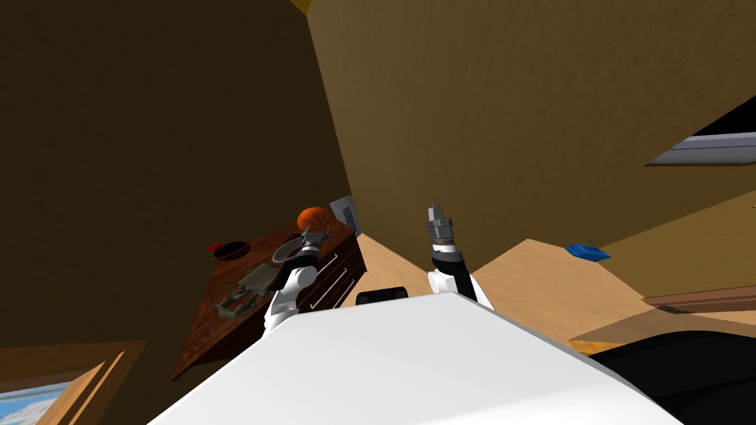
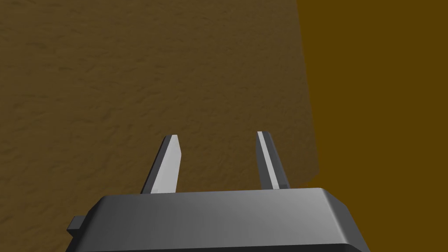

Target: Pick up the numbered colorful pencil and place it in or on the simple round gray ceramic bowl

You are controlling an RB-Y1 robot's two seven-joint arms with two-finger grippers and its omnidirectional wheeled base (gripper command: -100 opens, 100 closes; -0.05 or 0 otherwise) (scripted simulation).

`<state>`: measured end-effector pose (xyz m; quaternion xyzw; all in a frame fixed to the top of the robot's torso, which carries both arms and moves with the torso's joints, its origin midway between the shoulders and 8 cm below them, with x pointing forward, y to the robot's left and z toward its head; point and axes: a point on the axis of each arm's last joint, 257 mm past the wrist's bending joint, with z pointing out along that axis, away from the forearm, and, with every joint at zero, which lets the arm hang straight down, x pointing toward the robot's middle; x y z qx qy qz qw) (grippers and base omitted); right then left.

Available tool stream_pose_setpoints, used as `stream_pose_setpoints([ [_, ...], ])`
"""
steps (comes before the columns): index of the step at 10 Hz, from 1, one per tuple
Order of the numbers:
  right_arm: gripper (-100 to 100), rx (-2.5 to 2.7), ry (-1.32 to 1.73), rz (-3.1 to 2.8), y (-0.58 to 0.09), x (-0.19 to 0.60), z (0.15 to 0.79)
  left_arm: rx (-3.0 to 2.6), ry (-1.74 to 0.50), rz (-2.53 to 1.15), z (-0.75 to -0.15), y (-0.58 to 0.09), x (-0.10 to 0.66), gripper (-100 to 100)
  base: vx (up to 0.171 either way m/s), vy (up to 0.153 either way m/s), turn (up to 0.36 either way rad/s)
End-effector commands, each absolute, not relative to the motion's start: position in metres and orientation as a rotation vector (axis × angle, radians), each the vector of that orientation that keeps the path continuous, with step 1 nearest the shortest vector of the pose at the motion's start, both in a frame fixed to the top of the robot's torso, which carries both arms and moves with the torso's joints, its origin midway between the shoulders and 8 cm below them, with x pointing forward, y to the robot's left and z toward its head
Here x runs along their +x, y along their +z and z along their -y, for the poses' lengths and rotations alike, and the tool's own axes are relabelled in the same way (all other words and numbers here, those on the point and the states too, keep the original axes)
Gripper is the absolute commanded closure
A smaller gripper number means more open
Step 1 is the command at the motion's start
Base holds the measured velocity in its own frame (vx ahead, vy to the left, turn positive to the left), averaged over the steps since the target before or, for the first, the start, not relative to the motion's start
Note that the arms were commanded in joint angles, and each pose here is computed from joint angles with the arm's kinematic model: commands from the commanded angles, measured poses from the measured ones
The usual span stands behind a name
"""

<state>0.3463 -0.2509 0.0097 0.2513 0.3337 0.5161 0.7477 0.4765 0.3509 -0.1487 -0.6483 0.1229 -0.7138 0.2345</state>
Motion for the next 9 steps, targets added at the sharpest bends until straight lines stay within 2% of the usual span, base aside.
stream_pose_setpoints([
  [1, 0, 0.550, 1.129, -0.730, 0.010, 0.346, 0.251, -1.841, -1.980, -0.261, -0.357, -0.161, 0.477, -100, 0.107, -0.014, 0.113],
  [5, 0, 0.550, 1.129, -0.730, 0.010, 0.346, 0.251, -1.975, -2.025, -0.052, -0.364, -0.191, 0.475, -100, 0.099, -0.018, 0.084],
  [9, 0, 0.550, 1.129, -0.730, 0.010, 0.346, 0.251, -2.081, -2.068, 0.178, -0.354, -0.218, 0.472, -100, 0.061, -0.015, 0.058],
])
